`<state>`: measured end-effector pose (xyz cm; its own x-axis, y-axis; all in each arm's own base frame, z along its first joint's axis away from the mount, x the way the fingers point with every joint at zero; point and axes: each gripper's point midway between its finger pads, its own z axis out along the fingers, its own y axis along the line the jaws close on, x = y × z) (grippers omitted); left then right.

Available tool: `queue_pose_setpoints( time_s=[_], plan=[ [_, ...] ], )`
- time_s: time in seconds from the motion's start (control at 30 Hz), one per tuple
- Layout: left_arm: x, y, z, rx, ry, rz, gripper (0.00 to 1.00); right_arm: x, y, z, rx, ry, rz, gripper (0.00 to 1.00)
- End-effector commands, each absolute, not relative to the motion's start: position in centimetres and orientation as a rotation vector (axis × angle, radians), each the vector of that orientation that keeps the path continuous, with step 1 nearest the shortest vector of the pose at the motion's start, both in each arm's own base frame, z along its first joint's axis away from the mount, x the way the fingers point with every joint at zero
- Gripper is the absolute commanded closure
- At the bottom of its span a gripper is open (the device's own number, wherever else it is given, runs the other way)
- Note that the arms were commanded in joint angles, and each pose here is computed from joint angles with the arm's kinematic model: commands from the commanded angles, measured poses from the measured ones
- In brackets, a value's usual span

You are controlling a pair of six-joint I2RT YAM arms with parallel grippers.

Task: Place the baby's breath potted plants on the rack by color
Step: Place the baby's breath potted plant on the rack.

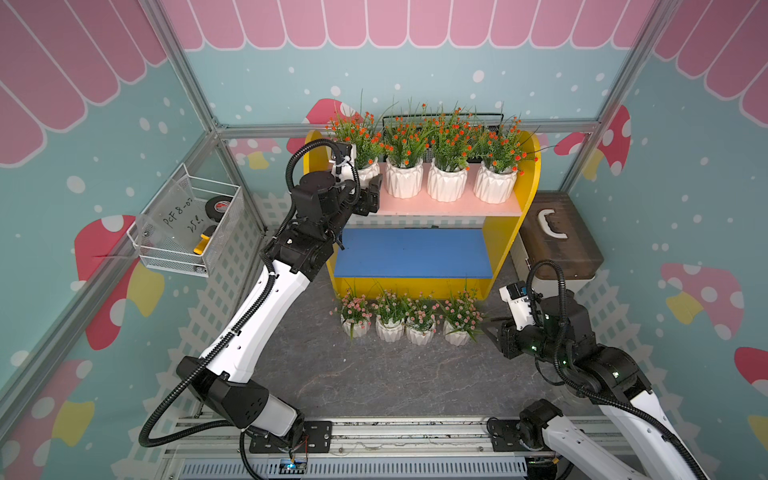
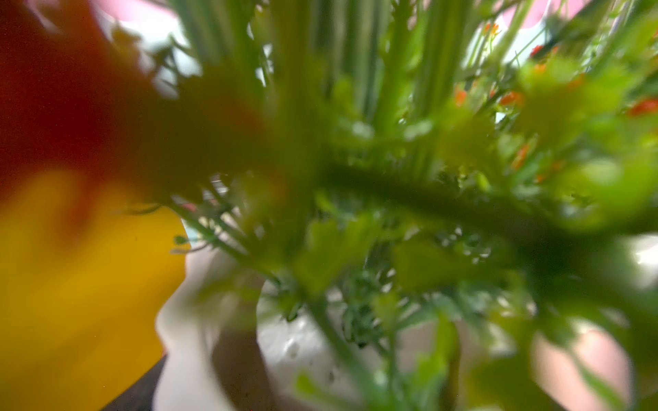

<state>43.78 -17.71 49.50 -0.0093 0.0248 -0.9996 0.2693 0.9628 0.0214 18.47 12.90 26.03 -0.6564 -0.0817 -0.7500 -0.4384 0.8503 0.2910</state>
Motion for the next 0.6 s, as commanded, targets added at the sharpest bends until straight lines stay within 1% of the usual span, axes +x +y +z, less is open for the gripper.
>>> queue_pose_setpoints(
  time_s=[0.0,0.27,0.3,0.57],
  plan=[
    [43.3,-16.9,53.9,0.187,1.441,-0.228,0.27,18.2,12.6,25.7,-0.394,2.244,0.565,0.67],
    [44.8,-17.1,52.9,0.188,1.442,-0.239,0.26,18.2,12.5,25.9,-0.398,2.239,0.56,0.67],
    [45.3,-16.1,52.7,0.174,1.445,-0.222,0.26,18.2,12.5,25.9,-0.398,2.238,0.56,0.67],
    [47.1,-15.7,51.3,0.159,1.468,-0.205,0.26,18.1,12.4,25.7,-0.396,2.24,0.55,0.67]
  ],
)
